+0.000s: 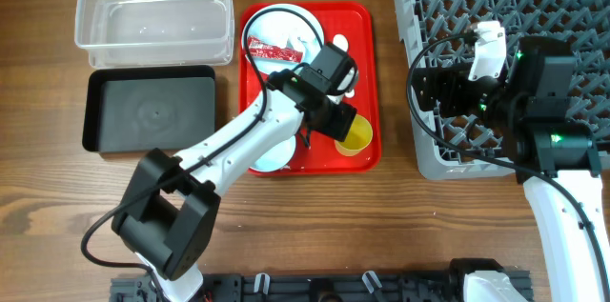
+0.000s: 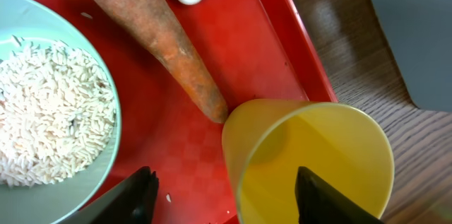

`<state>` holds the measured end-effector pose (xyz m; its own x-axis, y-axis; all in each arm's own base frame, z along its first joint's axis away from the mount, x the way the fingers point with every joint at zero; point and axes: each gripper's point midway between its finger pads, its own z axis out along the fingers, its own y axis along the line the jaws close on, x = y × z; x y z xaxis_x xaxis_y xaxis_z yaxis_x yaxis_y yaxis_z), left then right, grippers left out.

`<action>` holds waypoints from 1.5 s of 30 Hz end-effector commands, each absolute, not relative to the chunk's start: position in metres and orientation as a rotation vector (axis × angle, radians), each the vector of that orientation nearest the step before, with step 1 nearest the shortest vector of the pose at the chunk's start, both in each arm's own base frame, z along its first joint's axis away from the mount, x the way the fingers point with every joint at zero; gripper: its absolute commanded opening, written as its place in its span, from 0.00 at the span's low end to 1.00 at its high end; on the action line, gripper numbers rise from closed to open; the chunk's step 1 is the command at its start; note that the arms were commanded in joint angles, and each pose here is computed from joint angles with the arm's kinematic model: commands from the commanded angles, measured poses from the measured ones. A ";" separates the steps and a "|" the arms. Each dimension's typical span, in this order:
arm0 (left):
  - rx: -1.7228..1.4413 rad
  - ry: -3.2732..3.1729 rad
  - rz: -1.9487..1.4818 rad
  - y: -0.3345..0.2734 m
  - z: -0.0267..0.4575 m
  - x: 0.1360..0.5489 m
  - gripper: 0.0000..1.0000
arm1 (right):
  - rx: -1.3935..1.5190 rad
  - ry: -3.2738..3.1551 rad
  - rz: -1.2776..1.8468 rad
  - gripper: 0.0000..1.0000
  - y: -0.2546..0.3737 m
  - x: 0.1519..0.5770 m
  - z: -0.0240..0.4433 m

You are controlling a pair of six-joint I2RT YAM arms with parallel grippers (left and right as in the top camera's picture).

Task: Sort waste into correct bins and load items into the dishwasher rack
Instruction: 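Grasp the yellow cup on the red tray with the left gripper and lift, then pass the yellow cup from the left gripper to the right gripper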

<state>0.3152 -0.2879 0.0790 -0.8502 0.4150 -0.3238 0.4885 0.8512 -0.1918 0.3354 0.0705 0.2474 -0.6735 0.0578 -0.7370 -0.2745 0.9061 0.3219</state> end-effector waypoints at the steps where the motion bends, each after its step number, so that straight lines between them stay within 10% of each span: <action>1: 0.674 2.745 -0.327 -0.290 0.077 0.319 0.57 | -0.170 2.239 0.553 0.92 0.076 0.336 0.254; 9: 0.777 2.747 -0.241 -0.285 0.060 0.318 0.43 | -0.170 2.240 0.552 0.92 0.076 0.336 0.254; 15: 0.823 2.728 -0.232 -0.291 0.059 0.315 0.04 | -0.170 2.240 0.552 0.93 0.076 0.336 0.254; 45: 0.598 2.029 -1.964 -0.221 0.311 0.324 0.04 | -0.982 1.584 1.307 0.98 0.235 0.311 0.318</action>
<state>0.3356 -0.2215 0.2900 -0.8926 0.0959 -0.4406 0.4497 0.1194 -0.8852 0.3219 0.2238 0.3107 -0.3795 -0.0492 -0.9239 -0.9047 0.2289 0.3594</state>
